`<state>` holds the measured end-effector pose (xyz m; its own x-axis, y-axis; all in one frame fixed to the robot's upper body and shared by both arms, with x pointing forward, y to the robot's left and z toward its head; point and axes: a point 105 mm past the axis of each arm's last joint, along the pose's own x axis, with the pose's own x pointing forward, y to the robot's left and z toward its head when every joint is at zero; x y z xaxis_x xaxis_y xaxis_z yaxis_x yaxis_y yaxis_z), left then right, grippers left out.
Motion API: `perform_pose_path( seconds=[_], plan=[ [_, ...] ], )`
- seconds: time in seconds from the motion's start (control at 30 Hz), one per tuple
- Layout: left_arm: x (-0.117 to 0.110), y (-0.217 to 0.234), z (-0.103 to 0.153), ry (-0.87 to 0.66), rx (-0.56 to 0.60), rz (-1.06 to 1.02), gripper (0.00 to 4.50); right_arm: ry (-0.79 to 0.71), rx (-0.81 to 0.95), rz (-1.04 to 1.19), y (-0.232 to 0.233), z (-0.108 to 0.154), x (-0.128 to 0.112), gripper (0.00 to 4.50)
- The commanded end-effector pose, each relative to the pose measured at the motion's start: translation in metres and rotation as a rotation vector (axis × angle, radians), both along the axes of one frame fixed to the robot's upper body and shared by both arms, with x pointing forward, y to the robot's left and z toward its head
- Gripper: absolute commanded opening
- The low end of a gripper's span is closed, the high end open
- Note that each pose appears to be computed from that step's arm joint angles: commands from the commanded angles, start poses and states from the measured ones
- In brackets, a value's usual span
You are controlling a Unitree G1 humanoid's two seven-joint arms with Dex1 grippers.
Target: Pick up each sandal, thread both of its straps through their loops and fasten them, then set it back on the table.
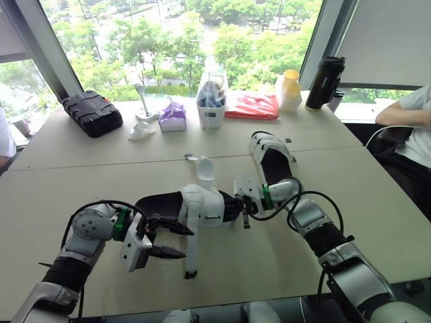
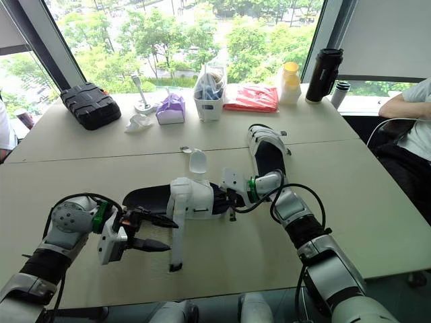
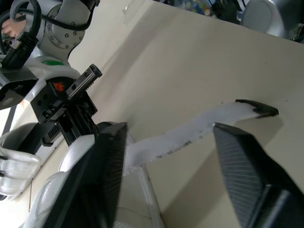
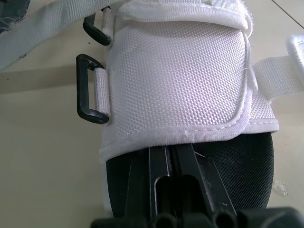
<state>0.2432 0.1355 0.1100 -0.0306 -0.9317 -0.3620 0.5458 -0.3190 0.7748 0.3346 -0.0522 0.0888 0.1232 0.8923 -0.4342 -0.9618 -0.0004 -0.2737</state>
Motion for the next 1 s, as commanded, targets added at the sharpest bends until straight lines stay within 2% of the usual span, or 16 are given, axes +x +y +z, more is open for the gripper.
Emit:
perform_pose_path(
  seconds=[0.03, 0.13, 0.2, 0.23, 0.3, 0.37, 0.43, 0.5, 0.73, 1.0],
  plan=[
    [0.004, 0.012, 0.002, 0.031, -0.015, 0.084, 4.48, 0.044, -0.075, -0.002, -0.003, -0.021, -0.003, 0.00],
    [0.009, 0.034, 0.003, 0.228, -0.105, 0.298, 4.48, 0.043, -0.075, 0.004, -0.003, -0.021, -0.004, 0.00],
    [0.006, 0.049, -0.008, 0.488, -0.159, 0.469, 4.48, 0.046, -0.072, 0.006, -0.002, -0.021, -0.005, 0.00],
    [0.002, 0.054, -0.014, 0.672, -0.206, 0.560, 4.48, 0.050, -0.069, 0.007, -0.002, -0.021, -0.006, 0.00],
    [-0.017, 0.055, -0.025, 0.944, -0.225, 0.626, 4.48, 0.052, -0.070, 0.011, -0.002, -0.022, -0.007, 0.00],
    [-0.030, 0.054, -0.030, 1.097, -0.219, 0.658, 4.48, 0.052, -0.072, 0.012, -0.002, -0.022, -0.007, 0.00],
    [-0.036, 0.048, -0.027, 1.331, -0.327, 0.691, 4.48, 0.054, -0.075, 0.013, -0.002, -0.023, -0.008, 0.00],
    [-0.039, 0.041, -0.023, 1.480, -0.388, 0.697, 4.48, 0.055, -0.081, 0.016, -0.003, -0.024, -0.009, 0.00],
    [-0.036, 0.011, -0.030, 1.641, -0.450, 0.721, 4.48, 0.061, -0.082, 0.016, -0.005, -0.023, -0.011, 0.00],
    [-0.025, -0.019, -0.042, 1.688, -0.457, 0.701, 4.48, 0.067, -0.080, 0.007, -0.004, -0.023, -0.013, 0.00]
  ],
)
